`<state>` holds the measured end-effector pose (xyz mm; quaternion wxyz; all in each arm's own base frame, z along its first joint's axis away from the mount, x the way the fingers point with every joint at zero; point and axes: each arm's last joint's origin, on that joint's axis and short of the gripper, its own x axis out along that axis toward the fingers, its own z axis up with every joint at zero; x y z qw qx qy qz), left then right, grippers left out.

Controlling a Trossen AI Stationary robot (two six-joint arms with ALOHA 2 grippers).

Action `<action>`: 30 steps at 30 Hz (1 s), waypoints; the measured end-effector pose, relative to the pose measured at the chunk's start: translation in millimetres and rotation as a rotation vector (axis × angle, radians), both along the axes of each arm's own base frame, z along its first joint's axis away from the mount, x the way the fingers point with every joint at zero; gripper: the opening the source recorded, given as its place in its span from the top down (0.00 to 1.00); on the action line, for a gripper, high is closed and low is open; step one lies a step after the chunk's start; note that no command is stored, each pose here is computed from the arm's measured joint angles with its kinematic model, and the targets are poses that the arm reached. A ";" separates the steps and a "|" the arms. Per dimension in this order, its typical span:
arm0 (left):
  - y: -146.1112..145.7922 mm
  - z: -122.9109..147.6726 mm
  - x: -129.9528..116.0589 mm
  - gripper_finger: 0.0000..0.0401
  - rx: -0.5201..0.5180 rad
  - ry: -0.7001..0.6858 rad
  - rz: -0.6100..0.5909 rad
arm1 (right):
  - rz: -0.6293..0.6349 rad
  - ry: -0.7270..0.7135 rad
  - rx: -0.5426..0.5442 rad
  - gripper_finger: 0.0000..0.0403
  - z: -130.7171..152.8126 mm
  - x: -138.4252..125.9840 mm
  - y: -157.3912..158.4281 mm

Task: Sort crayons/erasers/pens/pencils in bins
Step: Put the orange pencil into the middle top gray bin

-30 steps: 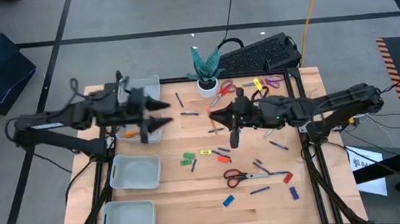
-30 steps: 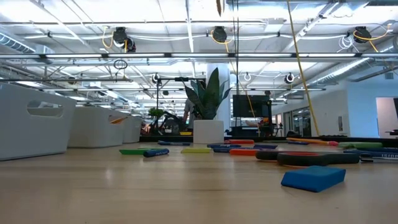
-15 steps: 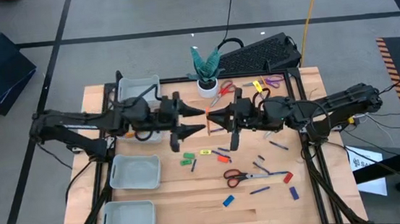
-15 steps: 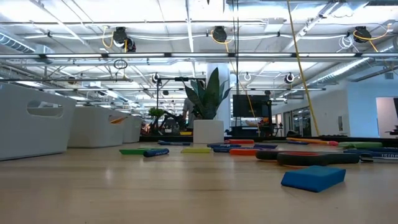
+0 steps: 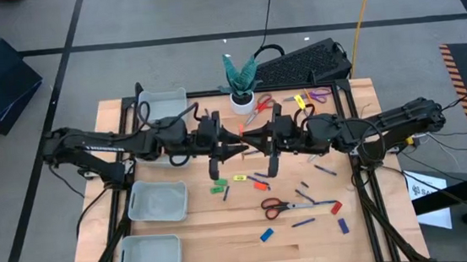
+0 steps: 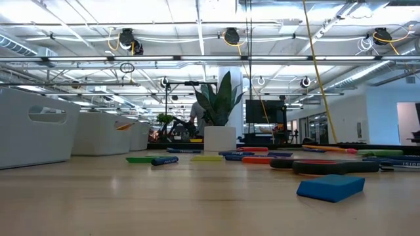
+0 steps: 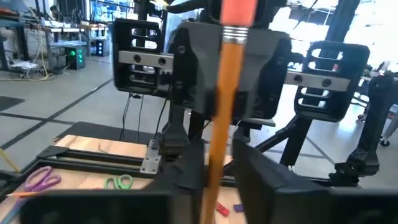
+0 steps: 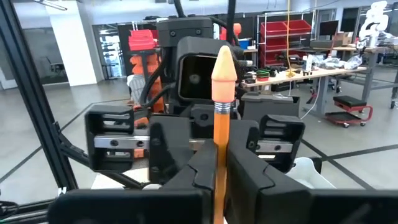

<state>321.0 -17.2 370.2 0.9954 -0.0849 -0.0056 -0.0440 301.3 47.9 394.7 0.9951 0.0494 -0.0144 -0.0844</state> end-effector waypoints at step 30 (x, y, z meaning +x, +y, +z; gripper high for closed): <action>69.4 0.9 -126.9 0.94 -0.216 1.361 0.529 | 0.017 0.182 0.079 0.45 -20.9 -19.0 6.2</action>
